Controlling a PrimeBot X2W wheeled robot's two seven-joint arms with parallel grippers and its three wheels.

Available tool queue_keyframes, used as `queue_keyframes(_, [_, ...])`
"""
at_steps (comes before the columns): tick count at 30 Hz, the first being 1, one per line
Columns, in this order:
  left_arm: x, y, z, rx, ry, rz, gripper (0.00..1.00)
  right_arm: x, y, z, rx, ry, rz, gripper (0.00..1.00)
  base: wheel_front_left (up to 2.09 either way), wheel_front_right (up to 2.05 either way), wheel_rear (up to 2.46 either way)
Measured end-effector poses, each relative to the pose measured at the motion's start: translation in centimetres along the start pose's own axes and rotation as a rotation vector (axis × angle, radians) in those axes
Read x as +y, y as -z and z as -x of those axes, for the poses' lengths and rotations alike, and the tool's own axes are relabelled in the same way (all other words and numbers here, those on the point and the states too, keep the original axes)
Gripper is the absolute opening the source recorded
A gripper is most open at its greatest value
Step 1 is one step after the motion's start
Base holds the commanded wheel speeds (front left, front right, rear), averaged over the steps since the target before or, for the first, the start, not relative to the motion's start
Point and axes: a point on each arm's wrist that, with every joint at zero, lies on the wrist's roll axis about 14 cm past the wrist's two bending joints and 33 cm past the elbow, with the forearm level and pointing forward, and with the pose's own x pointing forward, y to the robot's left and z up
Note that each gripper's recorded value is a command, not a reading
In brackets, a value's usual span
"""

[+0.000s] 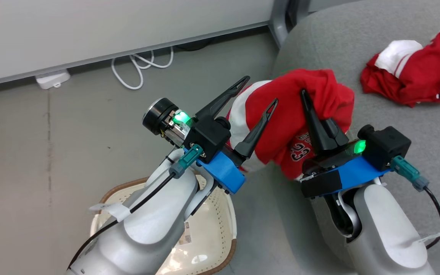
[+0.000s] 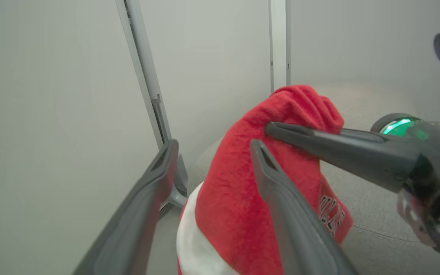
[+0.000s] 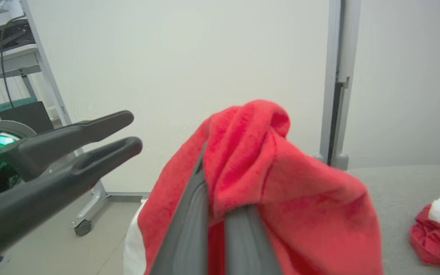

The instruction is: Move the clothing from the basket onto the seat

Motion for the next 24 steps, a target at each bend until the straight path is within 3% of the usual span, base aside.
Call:
queue_keyframes(12, [-6.4,1.9,-3.9,0.003,0.224,0.052,1.00,-7.7,-0.7,5.9,0.013,0.248,0.062,0.00,0.00,0.00,0.00])
queue_keyframes(19, [-9.3,2.2,-5.0,-0.002,0.313,0.071,1.00,-9.9,-1.0,9.0,0.030,0.339,0.083,0.00,0.00,0.00,0.00])
queue_keyframes(24, [-9.5,2.2,-5.2,-0.002,0.323,0.071,1.00,-10.2,-1.3,9.2,0.022,0.350,0.088,0.00,0.00,0.00,0.00])
